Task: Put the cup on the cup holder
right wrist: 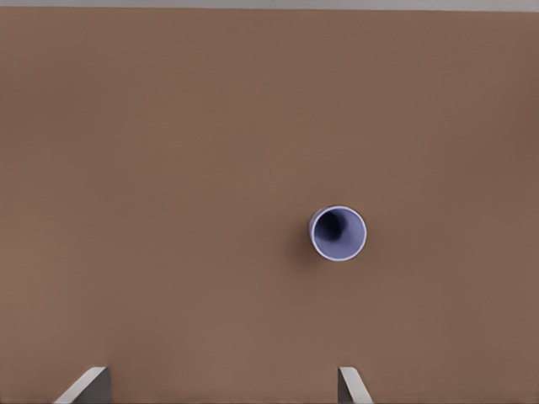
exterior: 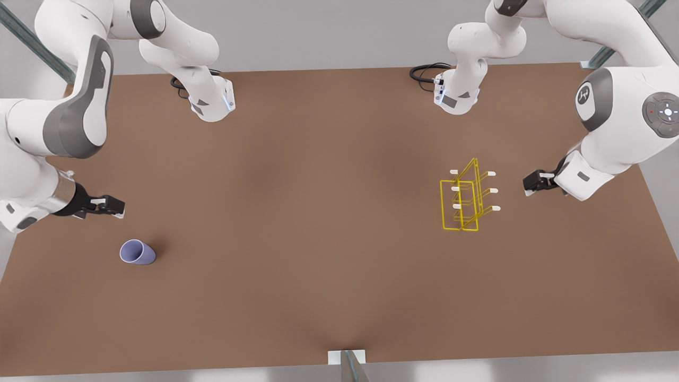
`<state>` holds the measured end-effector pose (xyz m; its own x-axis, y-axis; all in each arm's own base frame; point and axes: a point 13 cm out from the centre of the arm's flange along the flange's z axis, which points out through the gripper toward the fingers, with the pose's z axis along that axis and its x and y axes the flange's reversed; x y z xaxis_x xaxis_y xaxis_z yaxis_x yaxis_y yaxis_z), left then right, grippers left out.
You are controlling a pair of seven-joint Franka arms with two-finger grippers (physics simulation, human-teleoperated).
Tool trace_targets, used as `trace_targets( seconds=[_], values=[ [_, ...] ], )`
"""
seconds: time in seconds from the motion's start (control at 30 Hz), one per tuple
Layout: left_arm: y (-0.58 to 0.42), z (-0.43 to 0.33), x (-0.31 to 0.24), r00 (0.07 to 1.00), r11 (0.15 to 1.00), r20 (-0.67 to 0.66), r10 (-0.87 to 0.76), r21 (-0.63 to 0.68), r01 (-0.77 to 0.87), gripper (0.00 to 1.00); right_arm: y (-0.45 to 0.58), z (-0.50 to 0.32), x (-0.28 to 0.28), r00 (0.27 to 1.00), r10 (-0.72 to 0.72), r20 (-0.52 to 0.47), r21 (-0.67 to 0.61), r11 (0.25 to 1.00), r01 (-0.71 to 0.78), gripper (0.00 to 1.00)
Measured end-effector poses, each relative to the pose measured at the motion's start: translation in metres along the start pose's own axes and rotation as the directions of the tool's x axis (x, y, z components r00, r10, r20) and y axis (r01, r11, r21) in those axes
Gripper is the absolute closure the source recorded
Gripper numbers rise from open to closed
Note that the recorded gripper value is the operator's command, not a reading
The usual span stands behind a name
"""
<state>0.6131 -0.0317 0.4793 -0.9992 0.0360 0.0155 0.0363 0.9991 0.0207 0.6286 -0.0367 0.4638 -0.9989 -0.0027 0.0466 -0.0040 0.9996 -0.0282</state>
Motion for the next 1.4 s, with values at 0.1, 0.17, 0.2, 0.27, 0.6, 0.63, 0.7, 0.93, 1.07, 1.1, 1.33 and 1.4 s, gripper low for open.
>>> trace_targets(
  seconds=[0.1,0.17,0.2,0.27,0.6,0.63,0.7,0.93,1.07,1.1,1.33,1.4],
  values=[
    [-0.001,0.005,-0.003,1.0,1.0,-0.001,0.006,0.0,-0.006,0.0,0.005,0.017,0.0,1.0,-0.016,-0.018,0.009,1.0,0.016,0.0],
    [-0.001,0.008,-0.004,1.0,1.0,-0.003,0.01,0.0,-0.01,0.0,0.003,0.044,0.006,0.998,-0.018,-0.057,0.012,1.0,0.018,0.0],
    [-0.001,0.009,-0.005,1.0,1.0,-0.005,0.011,0.0,-0.011,0.0,0.003,0.065,0.019,0.996,-0.02,-0.089,0.01,1.0,0.021,0.0],
    [-0.002,0.014,-0.006,1.0,1.0,-0.01,0.014,0.0,-0.014,0.0,-0.002,0.102,0.039,0.992,-0.015,-0.126,0.006,1.0,0.016,0.0],
    [-0.002,0.021,-0.008,1.0,1.0,-0.018,0.023,0.0,-0.023,0.0,-0.069,0.231,0.051,0.989,0.023,-0.143,0.058,0.998,-0.015,0.0],
    [-0.002,0.021,-0.008,1.0,1.0,-0.018,0.023,0.0,-0.023,0.0,-0.08,0.238,0.051,0.991,0.028,-0.132,0.063,0.998,-0.02,0.0],
    [-0.003,0.021,-0.008,1.0,1.0,-0.019,0.025,0.001,-0.025,0.0,-0.094,0.252,0.045,0.994,0.02,-0.11,0.069,0.998,-0.012,0.0],
    [-0.004,0.021,-0.006,0.999,1.0,-0.022,0.029,0.002,-0.029,0.0,-0.119,0.287,0.029,0.996,-0.063,-0.061,0.091,0.993,0.069,0.0],
    [-0.006,0.02,-0.006,0.999,1.0,-0.022,0.031,0.002,-0.031,0.0,-0.128,0.299,0.019,0.993,-0.114,-0.038,0.106,0.987,0.117,0.0],
    [-0.006,0.019,-0.005,0.999,0.999,-0.022,0.032,0.002,-0.032,0.0,-0.127,0.299,0.014,0.991,-0.13,-0.027,0.111,0.985,0.133,0.0],
    [-0.009,0.017,-0.004,0.999,0.999,-0.021,0.033,0.002,-0.033,0.0,-0.123,0.303,-0.003,0.979,-0.193,0.06,0.116,0.976,0.185,0.0],
    [-0.009,0.017,-0.004,0.999,0.999,-0.022,0.033,0.002,-0.033,0.0,-0.119,0.304,-0.008,0.973,-0.211,0.096,0.12,0.973,0.199,0.0]
  ],
)
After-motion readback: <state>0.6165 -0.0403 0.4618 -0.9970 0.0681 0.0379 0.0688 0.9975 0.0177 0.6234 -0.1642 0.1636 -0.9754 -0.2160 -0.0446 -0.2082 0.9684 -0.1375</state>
